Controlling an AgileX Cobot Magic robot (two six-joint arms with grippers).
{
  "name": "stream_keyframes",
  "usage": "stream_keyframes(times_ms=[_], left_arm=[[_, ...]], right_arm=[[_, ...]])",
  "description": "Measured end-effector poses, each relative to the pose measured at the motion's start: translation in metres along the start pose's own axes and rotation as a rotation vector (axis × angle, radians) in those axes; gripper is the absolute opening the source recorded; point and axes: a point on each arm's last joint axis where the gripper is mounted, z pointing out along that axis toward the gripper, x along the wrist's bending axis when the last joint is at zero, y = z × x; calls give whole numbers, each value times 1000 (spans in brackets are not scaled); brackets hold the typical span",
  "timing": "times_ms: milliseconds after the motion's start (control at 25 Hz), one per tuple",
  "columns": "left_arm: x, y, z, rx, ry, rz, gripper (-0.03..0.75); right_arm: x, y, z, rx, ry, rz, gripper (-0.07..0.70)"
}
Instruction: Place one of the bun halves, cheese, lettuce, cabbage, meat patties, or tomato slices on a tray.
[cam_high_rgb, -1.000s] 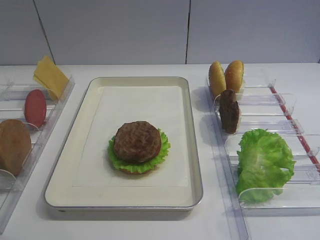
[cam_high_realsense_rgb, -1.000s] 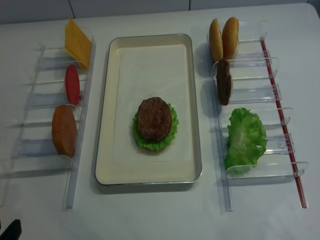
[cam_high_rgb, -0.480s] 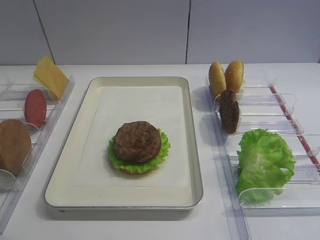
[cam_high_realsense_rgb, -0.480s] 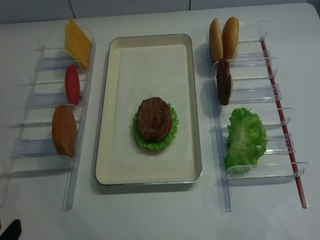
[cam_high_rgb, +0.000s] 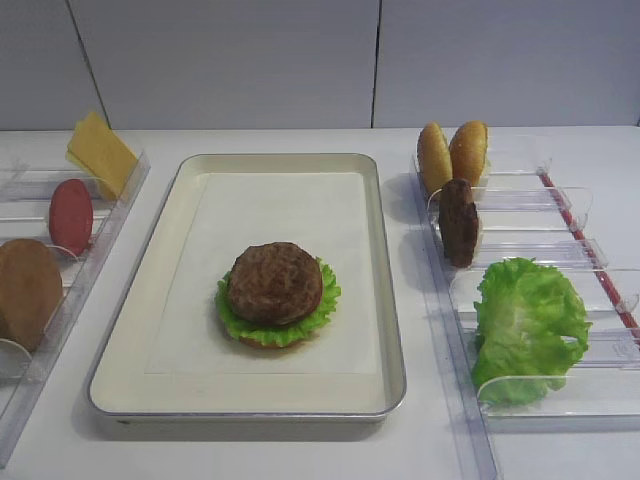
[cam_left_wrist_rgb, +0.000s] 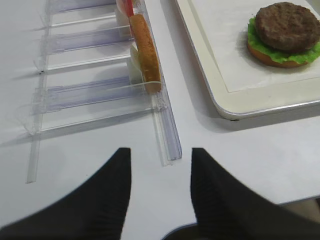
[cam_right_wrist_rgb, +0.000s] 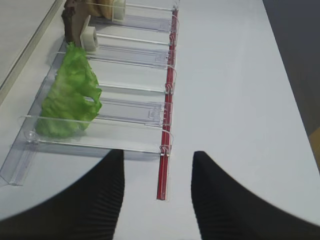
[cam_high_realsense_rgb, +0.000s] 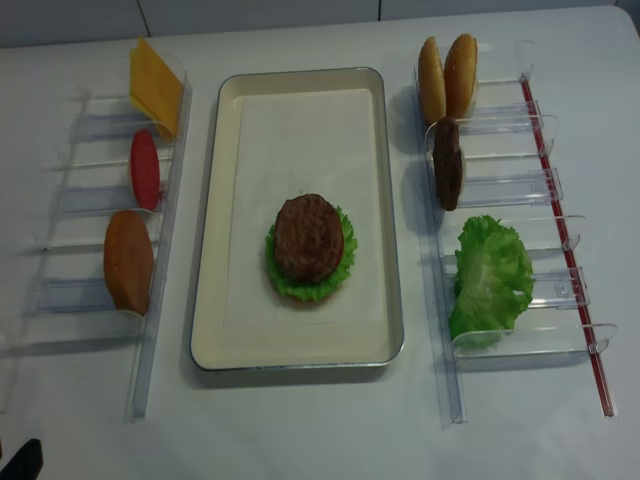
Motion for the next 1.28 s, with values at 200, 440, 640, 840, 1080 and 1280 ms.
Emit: stream_keyframes(times_ms=[200, 440, 640, 840, 1080, 1280], left_arm=[[0, 0, 0, 0, 0, 0, 262], [0, 0, 0, 0, 0, 0, 262], [0, 0, 0, 0, 0, 0, 262], [0, 0, 0, 0, 0, 0, 262], [0, 0, 0, 0, 0, 0, 262], [0, 0, 0, 0, 0, 0, 262]], right_arm=[[0, 0, 0, 0, 0, 1, 350], [0, 0, 0, 0, 0, 1, 350], [0, 0, 0, 0, 0, 1, 350], [0, 0, 0, 0, 0, 5, 350], [0, 0, 0, -2, 0, 5, 350], [0, 0, 0, -2, 0, 5, 350]])
